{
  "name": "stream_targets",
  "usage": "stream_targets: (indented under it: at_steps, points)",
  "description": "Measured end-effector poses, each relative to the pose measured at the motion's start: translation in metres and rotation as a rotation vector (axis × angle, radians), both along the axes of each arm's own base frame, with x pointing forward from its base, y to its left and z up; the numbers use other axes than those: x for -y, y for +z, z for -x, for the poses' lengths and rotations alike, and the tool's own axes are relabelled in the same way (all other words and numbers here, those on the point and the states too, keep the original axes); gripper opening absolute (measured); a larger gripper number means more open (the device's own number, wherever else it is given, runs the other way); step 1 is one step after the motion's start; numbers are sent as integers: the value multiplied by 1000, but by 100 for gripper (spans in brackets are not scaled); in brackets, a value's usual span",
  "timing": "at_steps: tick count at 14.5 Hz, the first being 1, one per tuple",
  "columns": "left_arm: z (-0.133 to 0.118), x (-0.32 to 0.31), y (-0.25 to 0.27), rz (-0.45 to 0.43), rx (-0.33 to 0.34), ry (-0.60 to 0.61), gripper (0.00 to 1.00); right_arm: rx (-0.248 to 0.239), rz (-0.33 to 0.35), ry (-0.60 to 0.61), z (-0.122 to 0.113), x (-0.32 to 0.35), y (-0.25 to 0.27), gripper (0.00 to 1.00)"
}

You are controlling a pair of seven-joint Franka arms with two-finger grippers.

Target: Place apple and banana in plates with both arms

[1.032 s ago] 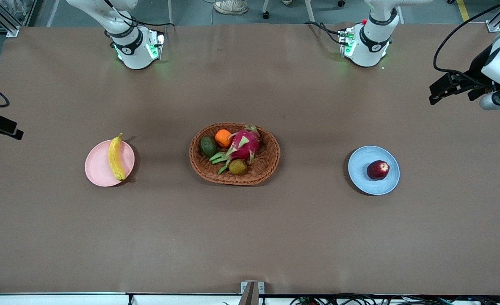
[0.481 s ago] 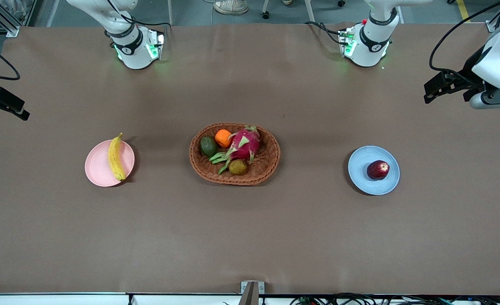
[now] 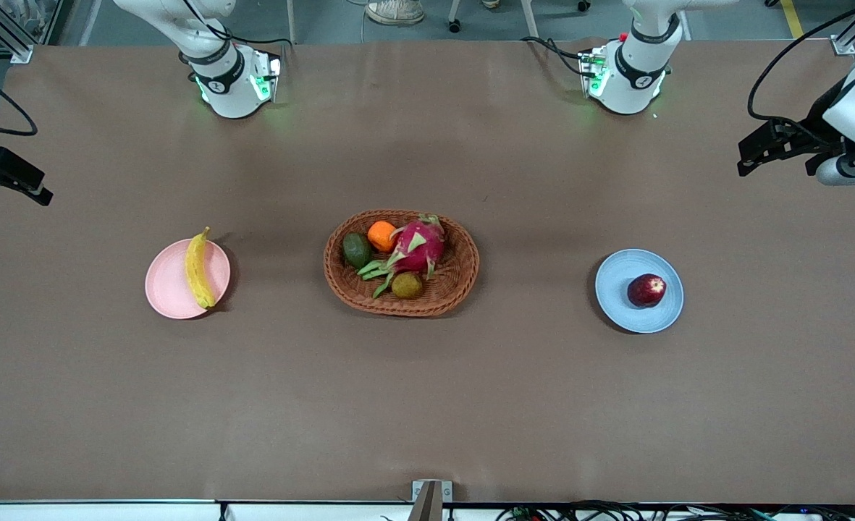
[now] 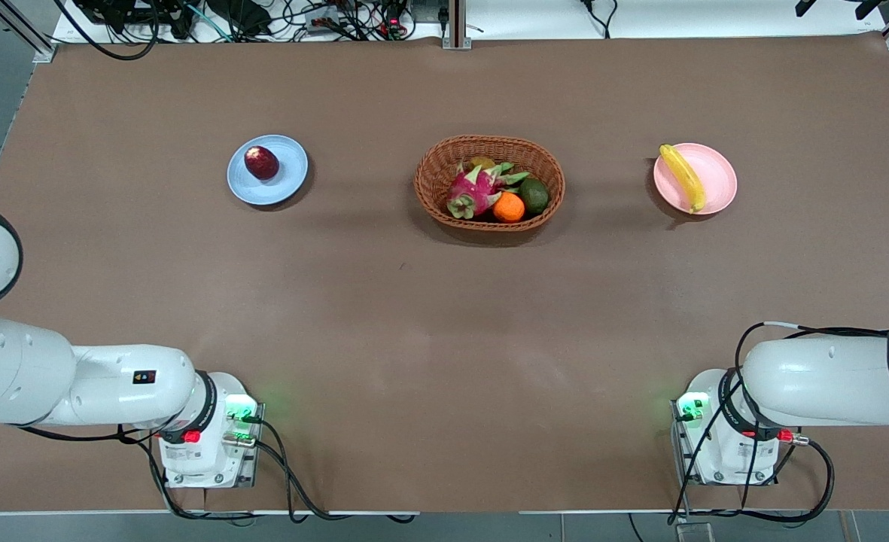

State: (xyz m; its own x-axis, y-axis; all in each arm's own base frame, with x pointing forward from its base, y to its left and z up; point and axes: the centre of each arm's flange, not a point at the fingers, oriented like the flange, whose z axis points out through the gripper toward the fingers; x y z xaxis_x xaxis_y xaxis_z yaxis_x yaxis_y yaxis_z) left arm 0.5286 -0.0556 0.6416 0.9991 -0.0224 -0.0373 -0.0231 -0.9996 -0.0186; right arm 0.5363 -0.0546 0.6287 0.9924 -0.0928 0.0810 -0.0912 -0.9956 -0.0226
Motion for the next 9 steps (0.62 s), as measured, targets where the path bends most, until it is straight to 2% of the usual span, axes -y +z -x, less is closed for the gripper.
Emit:
stream_targets:
  at_steps: [9]
  points:
    - [0,2,0,0,0,-3,100,0,1,10,0,0,0,100]
